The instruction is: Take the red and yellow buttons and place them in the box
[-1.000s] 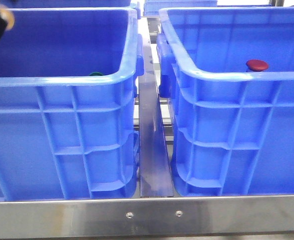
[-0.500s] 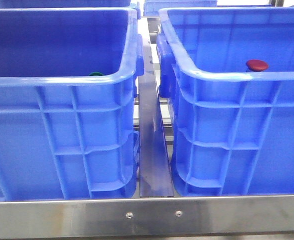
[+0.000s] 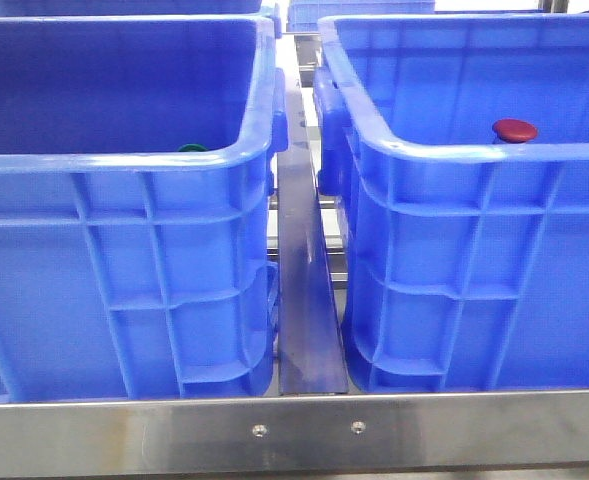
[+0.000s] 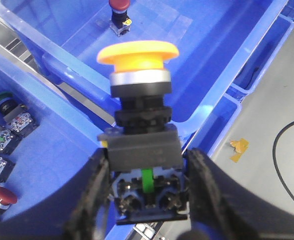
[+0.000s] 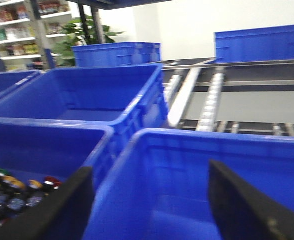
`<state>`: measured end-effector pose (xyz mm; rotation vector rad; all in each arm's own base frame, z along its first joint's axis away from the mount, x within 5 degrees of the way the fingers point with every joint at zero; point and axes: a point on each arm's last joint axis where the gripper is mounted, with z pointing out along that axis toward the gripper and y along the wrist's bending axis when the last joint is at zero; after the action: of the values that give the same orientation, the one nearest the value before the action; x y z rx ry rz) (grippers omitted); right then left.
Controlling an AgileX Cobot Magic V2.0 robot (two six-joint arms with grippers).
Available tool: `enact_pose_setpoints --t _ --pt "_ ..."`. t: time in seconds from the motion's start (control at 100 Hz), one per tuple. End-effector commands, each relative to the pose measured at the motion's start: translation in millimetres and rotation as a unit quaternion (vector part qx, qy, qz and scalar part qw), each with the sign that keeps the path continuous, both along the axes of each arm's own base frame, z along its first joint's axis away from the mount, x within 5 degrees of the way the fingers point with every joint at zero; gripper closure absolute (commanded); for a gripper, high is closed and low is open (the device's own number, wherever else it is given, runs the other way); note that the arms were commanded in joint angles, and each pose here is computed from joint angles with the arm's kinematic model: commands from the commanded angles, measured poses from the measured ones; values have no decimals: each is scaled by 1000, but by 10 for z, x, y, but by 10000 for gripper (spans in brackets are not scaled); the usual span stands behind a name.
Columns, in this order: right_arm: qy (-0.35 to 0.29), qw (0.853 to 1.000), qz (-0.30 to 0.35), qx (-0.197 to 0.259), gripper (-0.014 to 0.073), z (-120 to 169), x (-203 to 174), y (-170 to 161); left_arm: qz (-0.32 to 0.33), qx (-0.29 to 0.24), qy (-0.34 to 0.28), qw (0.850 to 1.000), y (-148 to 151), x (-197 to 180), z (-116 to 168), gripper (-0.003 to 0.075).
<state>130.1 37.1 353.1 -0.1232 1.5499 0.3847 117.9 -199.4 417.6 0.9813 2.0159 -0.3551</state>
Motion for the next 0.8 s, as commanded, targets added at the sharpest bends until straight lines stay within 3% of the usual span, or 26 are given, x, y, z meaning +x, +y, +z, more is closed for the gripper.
enact_pose_setpoints --t 0.0,0.16,0.35,0.55,0.79 --pt "-6 998 37 54 -32 110 -39 54 -12 -44 -32 998 15 -26 182 741" --pt "18 976 140 165 -31 159 -74 212 -12 -44 -32 998 15 -26 182 741" --pt "109 922 270 257 -28 84 61 446 -14 -43 -33 998 15 -26 182 741" --pt "164 878 361 269 -28 -16 264 620 -14 -42 -34 998 15 -26 182 741" --pt "177 856 405 268 -28 99 517 777 -14 -42 -34 998 15 -26 182 741"
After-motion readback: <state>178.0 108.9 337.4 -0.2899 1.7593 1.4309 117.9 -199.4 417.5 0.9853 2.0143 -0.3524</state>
